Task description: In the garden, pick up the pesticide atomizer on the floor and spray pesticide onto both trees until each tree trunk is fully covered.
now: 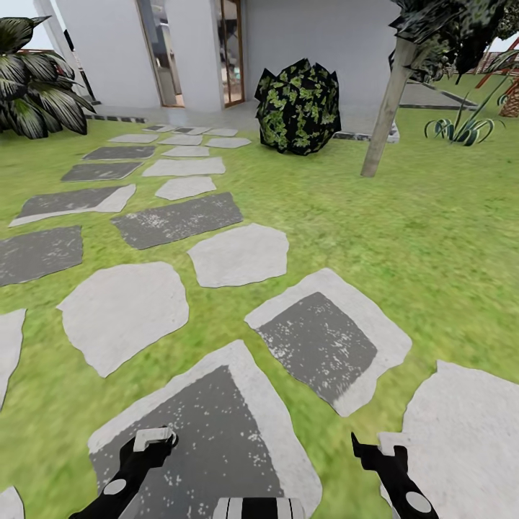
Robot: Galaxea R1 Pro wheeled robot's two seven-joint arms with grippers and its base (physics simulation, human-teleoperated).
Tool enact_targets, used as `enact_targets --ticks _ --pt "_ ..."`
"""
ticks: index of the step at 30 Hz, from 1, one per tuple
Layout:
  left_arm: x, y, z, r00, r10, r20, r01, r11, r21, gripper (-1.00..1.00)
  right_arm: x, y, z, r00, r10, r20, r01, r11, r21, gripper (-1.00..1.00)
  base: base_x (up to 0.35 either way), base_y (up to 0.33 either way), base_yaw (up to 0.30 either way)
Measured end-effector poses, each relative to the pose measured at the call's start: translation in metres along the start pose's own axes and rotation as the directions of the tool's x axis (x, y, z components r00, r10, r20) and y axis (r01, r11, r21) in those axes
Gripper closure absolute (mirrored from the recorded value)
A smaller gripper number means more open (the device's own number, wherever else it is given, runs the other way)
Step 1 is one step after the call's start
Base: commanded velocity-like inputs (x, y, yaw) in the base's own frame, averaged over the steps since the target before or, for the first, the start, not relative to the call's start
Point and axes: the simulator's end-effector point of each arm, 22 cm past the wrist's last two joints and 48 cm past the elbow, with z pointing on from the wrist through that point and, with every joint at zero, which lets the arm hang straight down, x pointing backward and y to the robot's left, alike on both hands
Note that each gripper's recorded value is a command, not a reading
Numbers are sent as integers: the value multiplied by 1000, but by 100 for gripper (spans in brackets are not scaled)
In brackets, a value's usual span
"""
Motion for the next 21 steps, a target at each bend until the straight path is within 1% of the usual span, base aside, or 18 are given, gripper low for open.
enact_targets --ticks 6,21 --pt "0 1 0 1000 0 -1 0 1000 -2 -100 0 0 0 1000 0 0 0 1000 0 -100 0 1 0" --pt "41 0 9 997 11 -71 -11 1000 -1 -100 41 1 7 997 -8 -79 8 1000 -1 -100 0 0 0"
